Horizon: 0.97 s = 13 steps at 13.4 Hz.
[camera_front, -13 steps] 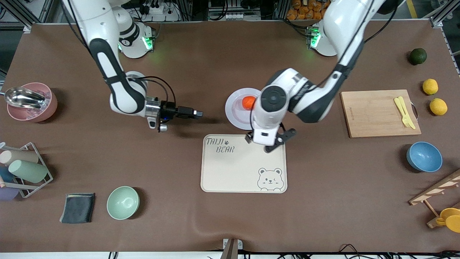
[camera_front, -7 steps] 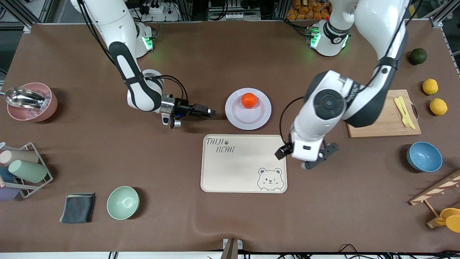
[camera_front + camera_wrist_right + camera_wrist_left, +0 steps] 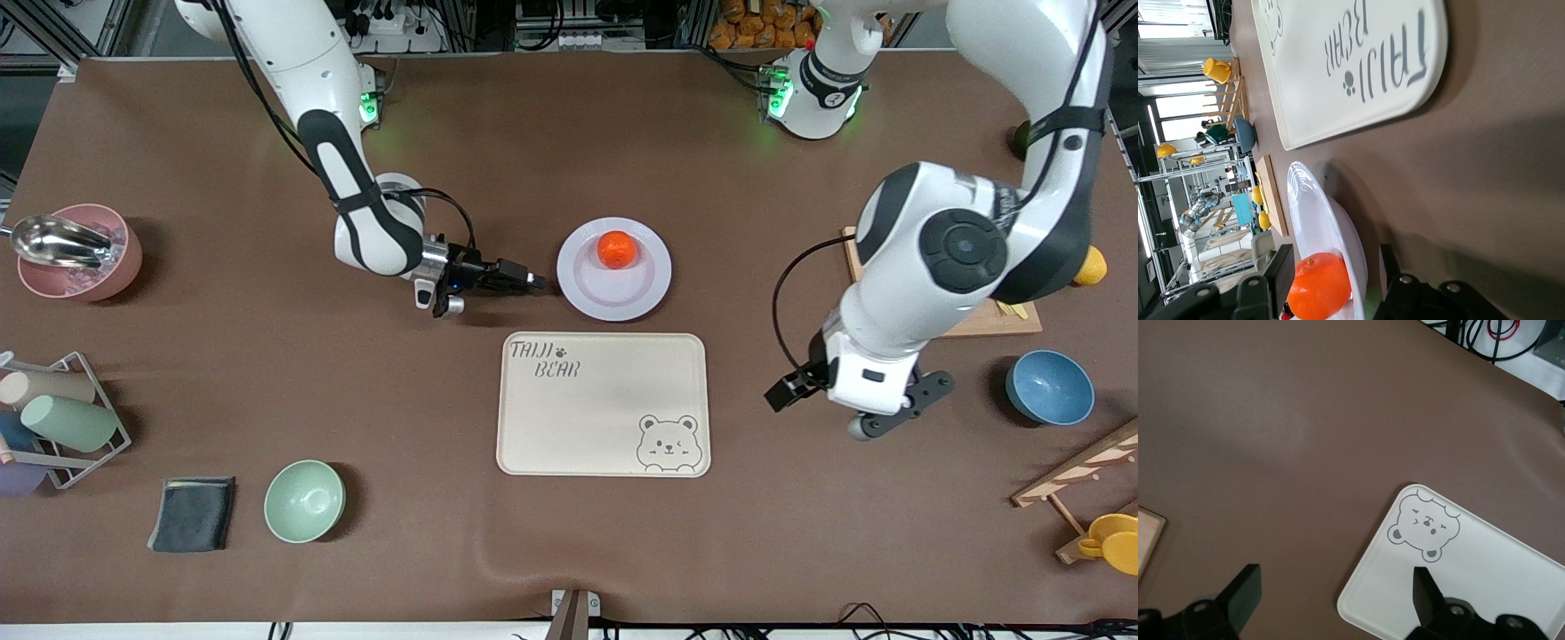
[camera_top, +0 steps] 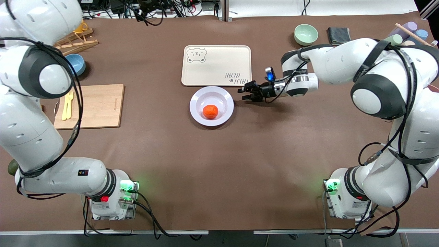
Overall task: Place orange and plate with both arms
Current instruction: 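Withdraw the left gripper while the right gripper grasps the plate rim, then slide the plate onto the bear tray with the right gripper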
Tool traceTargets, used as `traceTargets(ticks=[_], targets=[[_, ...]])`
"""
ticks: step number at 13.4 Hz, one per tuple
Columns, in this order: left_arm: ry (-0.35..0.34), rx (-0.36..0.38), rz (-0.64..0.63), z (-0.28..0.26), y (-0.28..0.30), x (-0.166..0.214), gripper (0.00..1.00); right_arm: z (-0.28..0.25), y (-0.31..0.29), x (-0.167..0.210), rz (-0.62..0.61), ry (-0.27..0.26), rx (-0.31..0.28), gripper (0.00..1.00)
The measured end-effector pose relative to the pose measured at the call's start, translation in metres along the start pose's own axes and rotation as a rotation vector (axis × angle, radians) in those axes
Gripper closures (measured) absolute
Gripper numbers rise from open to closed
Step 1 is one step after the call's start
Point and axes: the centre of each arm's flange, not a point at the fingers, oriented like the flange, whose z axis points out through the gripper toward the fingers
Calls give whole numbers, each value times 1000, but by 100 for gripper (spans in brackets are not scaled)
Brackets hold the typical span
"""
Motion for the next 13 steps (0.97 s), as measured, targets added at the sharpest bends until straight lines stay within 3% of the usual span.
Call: traceTargets(ticks=[7,9,10,13], targets=[[-103,71,242,-41,-54,7,0,27,0,-23,-6,13,-13,47],[-157,110,379,-61,-90,4,0,31,4,-28,-7,17,-14,68],[-178,126,436,-71,-106,2,0,34,6,-30,-6,14,-16,68],[-182,143,495,-102,-133,-4,0,38,4,-33,-1,15,-3,95]])
